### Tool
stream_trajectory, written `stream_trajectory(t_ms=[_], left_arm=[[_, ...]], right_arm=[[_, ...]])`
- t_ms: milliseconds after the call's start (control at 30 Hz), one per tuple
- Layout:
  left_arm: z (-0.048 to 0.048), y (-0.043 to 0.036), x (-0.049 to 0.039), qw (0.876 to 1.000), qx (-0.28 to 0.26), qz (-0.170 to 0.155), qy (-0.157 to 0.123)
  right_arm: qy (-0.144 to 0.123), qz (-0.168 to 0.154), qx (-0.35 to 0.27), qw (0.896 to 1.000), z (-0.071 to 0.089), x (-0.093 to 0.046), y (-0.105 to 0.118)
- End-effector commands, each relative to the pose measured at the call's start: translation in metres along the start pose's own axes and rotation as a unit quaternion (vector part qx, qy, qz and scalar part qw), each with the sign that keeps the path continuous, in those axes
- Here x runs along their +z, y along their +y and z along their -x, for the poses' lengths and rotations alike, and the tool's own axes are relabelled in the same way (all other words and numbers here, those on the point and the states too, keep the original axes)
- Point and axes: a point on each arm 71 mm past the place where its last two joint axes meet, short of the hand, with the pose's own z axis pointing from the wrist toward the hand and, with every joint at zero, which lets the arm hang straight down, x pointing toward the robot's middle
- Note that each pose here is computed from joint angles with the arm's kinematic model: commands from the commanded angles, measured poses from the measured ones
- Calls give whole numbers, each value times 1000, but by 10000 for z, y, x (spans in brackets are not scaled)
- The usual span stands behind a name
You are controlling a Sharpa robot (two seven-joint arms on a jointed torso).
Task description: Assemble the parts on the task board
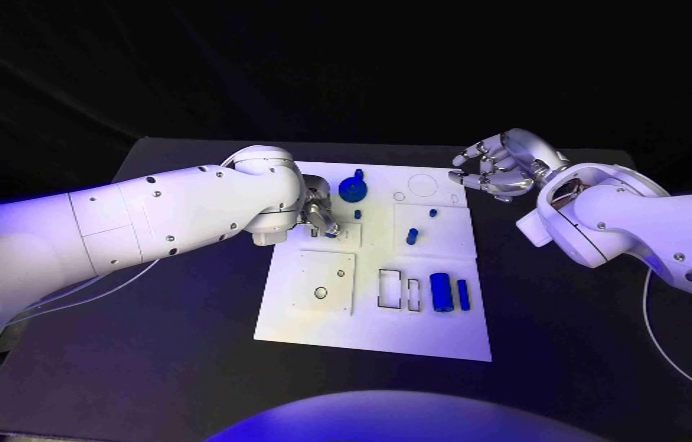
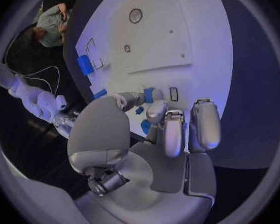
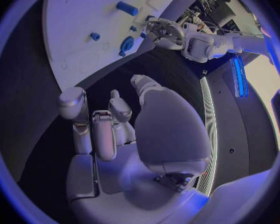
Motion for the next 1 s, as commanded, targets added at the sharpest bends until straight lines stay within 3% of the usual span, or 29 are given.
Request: stream_trajectory(t_ms=[33, 1000], left_arm=[[-57, -8, 14, 1000, 13, 5, 21], [0, 39, 79, 999, -32, 21, 25]], right_arm=[[-1, 6, 0, 1000, -3, 1, 9], [-1, 6, 1, 1000, -11, 5, 3]])
